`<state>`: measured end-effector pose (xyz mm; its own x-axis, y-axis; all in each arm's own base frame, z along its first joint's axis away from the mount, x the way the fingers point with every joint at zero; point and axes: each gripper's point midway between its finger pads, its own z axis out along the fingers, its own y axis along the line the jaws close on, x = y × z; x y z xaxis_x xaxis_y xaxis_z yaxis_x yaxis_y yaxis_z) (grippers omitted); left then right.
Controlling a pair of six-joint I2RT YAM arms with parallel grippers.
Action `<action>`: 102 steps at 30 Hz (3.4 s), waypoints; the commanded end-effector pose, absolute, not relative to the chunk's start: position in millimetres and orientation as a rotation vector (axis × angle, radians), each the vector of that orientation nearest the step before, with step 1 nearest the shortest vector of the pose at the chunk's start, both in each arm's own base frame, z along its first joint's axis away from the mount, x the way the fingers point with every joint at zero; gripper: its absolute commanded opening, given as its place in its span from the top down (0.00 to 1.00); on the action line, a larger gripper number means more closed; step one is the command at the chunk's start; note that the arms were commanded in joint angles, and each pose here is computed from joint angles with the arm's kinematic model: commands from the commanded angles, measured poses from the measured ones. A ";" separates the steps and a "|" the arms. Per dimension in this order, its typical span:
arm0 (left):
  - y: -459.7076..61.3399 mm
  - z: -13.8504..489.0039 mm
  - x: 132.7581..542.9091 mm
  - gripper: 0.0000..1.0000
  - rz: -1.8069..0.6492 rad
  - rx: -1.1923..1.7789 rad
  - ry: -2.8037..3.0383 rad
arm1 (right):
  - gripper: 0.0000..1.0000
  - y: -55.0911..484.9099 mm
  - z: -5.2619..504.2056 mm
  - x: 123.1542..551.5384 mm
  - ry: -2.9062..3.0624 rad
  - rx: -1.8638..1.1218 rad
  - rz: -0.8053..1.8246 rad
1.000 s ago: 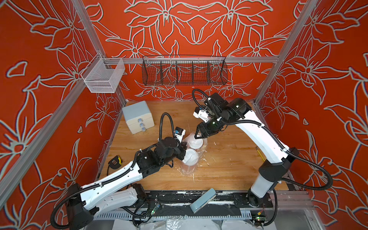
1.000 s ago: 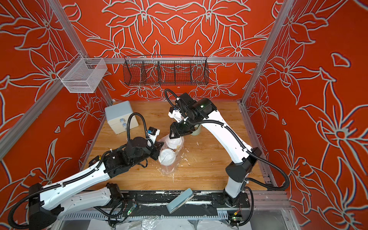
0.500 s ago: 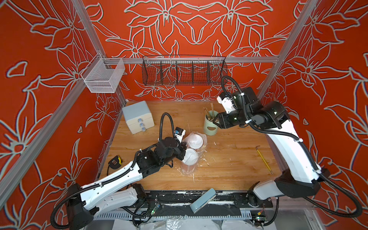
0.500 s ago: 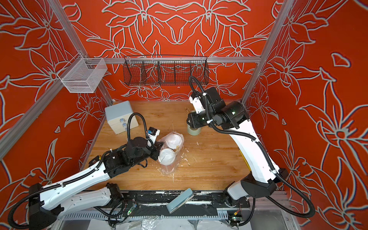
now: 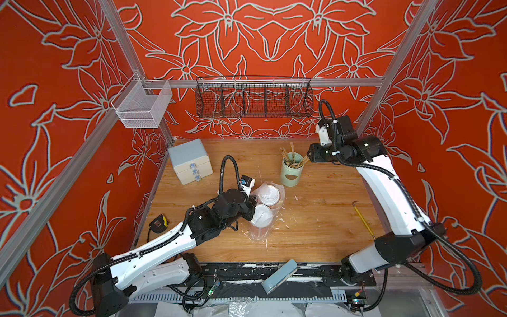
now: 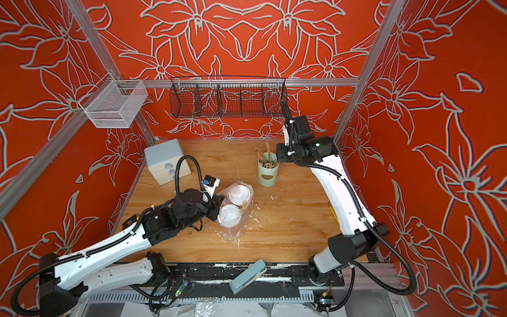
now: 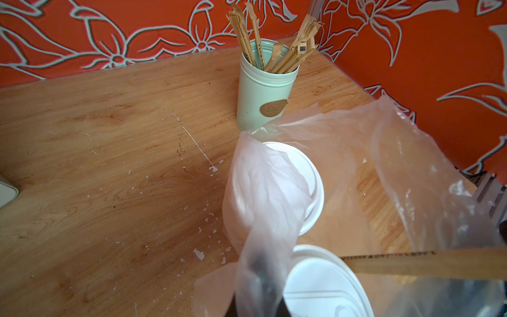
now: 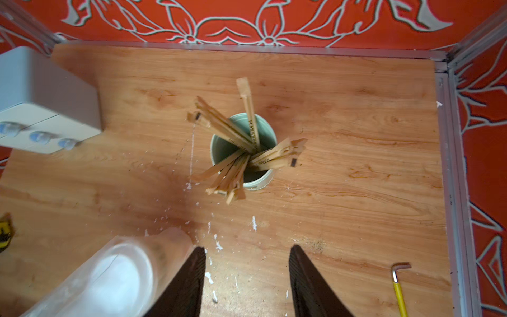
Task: Pack milk tea into plastic carrier bags
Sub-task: Pick up the straw from the container.
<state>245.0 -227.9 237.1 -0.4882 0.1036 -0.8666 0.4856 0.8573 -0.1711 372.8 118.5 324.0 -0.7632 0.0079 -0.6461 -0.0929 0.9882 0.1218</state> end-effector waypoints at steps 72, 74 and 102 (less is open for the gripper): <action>-216.4 225.0 246.9 1.00 -0.420 0.406 2.081 | 1.00 111.7 232.4 461.5 2.701 -0.073 0.198; -216.0 224.6 246.9 1.00 -0.418 0.405 2.081 | 0.98 112.2 231.0 461.7 2.706 -0.072 0.200; -212.3 234.5 244.6 1.00 -0.423 0.405 2.056 | 1.00 144.5 452.6 333.6 2.099 -0.265 0.404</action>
<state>244.7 -216.4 231.3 -0.4923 0.1130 -0.8631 0.4525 0.8802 -0.1429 347.0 142.0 441.7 -0.5637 -0.0213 -0.8257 -0.3062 0.9338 0.1850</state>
